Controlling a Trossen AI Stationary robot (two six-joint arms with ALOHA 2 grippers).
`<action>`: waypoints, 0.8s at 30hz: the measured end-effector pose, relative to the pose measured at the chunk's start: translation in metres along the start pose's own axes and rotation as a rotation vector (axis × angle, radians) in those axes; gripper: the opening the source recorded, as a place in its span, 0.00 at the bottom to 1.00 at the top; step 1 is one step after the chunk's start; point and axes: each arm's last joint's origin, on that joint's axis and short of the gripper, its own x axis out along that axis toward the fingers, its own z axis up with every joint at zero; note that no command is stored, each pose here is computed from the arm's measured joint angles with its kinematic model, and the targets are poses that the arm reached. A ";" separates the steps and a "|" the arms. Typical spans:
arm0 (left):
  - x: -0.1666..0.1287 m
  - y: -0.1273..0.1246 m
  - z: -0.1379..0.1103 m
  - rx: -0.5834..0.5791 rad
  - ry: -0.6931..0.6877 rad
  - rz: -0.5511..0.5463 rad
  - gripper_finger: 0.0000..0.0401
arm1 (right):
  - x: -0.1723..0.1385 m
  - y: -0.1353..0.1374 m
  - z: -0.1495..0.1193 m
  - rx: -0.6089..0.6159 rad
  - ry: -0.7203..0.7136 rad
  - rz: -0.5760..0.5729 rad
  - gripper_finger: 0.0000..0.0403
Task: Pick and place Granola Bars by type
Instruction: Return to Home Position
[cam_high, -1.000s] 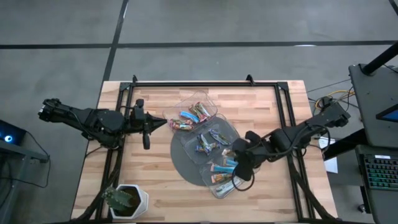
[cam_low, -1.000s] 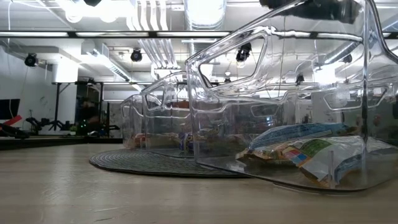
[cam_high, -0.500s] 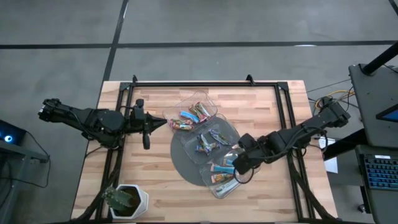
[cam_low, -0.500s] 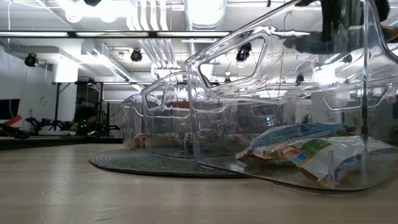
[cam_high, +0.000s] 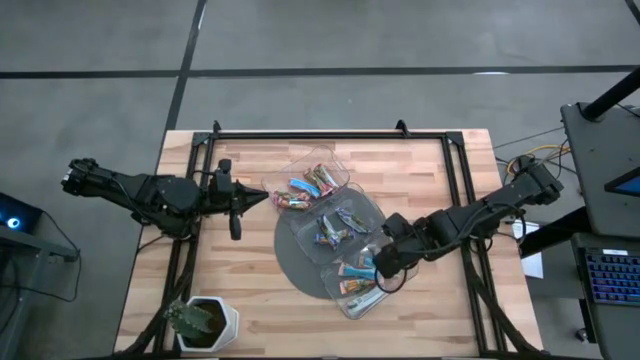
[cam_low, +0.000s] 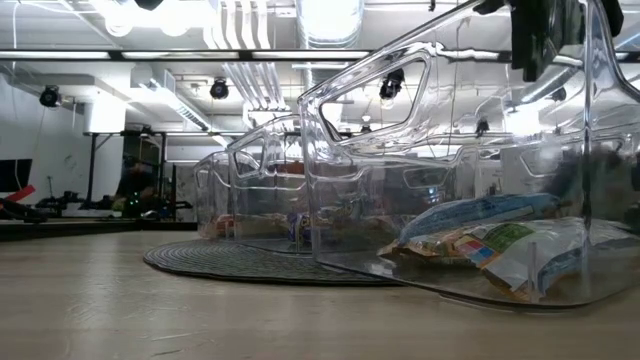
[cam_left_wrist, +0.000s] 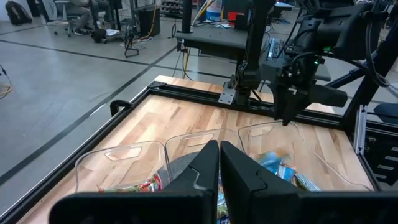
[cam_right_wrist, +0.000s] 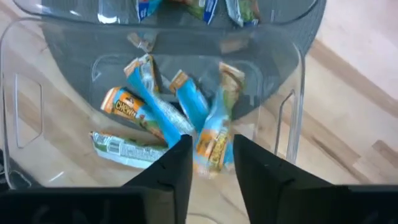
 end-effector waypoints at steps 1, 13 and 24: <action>0.000 0.000 0.000 0.000 0.000 0.000 0.00 | 0.000 0.000 0.000 -0.001 -0.012 -0.002 0.27; 0.000 0.000 0.000 -0.030 0.000 0.000 0.00 | -0.023 0.026 0.012 -0.407 -0.201 0.225 0.29; -0.009 0.001 0.009 -0.071 -0.052 -0.095 0.00 | -0.086 0.016 0.025 -0.671 -0.528 0.396 0.03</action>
